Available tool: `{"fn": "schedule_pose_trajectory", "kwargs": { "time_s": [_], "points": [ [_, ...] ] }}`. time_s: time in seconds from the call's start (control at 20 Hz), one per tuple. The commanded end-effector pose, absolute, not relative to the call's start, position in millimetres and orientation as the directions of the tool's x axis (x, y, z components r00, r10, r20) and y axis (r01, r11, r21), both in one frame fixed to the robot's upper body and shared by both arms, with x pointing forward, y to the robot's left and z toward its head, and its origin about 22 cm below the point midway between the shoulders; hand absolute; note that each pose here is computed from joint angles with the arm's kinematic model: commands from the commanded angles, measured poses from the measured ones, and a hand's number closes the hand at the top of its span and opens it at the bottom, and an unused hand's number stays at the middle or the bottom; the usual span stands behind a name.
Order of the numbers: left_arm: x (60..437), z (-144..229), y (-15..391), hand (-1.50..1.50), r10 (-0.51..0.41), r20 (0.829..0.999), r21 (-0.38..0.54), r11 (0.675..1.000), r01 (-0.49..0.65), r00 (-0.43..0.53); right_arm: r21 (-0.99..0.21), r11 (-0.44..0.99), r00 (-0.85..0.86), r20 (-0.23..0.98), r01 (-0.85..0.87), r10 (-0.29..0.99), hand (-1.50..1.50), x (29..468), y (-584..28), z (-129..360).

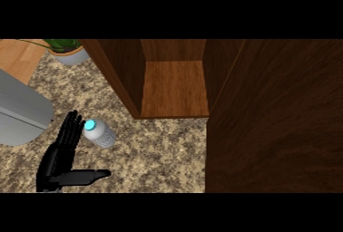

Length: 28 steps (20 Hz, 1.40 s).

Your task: Pick up the bottled water, place it into the cabinet and close the cabinet

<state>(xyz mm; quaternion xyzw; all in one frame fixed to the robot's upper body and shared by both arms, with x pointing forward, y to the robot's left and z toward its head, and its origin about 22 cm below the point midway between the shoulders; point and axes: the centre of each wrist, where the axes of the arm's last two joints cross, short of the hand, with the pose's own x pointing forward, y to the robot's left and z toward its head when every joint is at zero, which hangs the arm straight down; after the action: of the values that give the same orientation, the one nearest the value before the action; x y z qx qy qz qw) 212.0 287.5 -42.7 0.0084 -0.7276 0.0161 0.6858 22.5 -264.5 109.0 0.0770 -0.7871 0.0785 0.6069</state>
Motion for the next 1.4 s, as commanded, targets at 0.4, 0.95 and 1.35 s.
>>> {"fn": "schedule_pose_trajectory", "kwargs": {
  "time_s": [0.4,0.95,1.35],
  "points": [
    [248,-90,317,-1.50,0.015,0.998,-0.019,0.997,-0.077,-0.058,-0.049,0.974,-0.316,0.948,-0.221,-0.024,-1.50,4,-256,147],
    [261,-121,314,-1.50,0.085,0.994,-0.091,0.992,-0.082,-0.067,-0.064,0.974,-0.340,0.940,-0.216,-0.014,-1.50,3,-270,143],
    [260,-141,287,-1.50,0.248,0.965,-0.248,0.969,0.008,-0.083,-0.059,0.976,-0.329,0.944,-0.210,-0.014,-1.50,-3,-271,140]
  ]
}}
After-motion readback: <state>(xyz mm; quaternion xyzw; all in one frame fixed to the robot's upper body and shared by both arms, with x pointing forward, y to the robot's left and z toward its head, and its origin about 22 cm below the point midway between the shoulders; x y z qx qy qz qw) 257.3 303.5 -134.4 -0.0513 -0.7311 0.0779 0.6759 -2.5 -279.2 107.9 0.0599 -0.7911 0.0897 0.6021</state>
